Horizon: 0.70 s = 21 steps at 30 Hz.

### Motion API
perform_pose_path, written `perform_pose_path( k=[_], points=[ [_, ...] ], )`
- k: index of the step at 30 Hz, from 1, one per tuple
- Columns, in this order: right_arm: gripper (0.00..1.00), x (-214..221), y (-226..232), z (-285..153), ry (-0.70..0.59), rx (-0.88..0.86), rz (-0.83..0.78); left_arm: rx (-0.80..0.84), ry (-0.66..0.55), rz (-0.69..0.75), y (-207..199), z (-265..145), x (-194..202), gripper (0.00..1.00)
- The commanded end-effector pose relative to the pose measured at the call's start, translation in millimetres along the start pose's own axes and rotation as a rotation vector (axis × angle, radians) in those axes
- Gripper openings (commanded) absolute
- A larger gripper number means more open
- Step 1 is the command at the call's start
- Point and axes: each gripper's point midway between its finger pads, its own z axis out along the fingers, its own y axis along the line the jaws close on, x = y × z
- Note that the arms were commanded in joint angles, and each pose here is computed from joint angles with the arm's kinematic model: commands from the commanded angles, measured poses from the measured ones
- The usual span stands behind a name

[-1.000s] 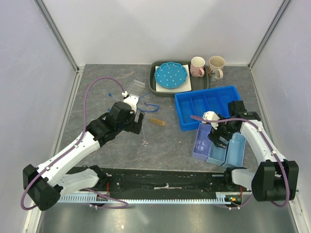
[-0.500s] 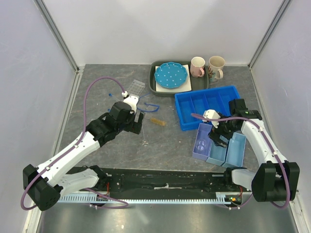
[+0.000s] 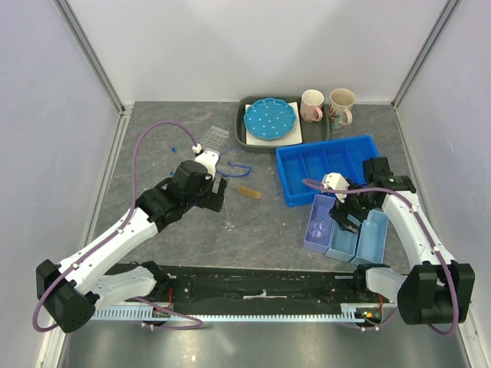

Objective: Organize the chemistry lab equipment

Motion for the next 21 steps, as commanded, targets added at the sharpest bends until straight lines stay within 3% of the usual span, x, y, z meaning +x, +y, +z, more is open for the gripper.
perform_pose_path(
  k=[1, 14, 18, 21],
  points=[
    [0.92, 3.0, 7.8, -2.3, 0.006, -0.005, 0.02, -0.009, -0.041, 0.027, 2.2, -0.8, -8.7, 0.97],
    [0.75, 4.9, 16.1, -5.5, -0.001, -0.002, 0.036, -0.007, -0.045, 0.024, 1.8, -1.3, -9.9, 0.97],
    [0.77, 3.8, 19.8, -6.3, -0.008, -0.018, 0.038, -0.007, -0.047, 0.024, 1.8, -1.7, -10.2, 0.97],
    [0.85, 1.1, 18.2, -10.6, -0.011, -0.011, 0.036, -0.007, -0.045, 0.024, 1.8, -1.3, -9.9, 0.97]
  ],
)
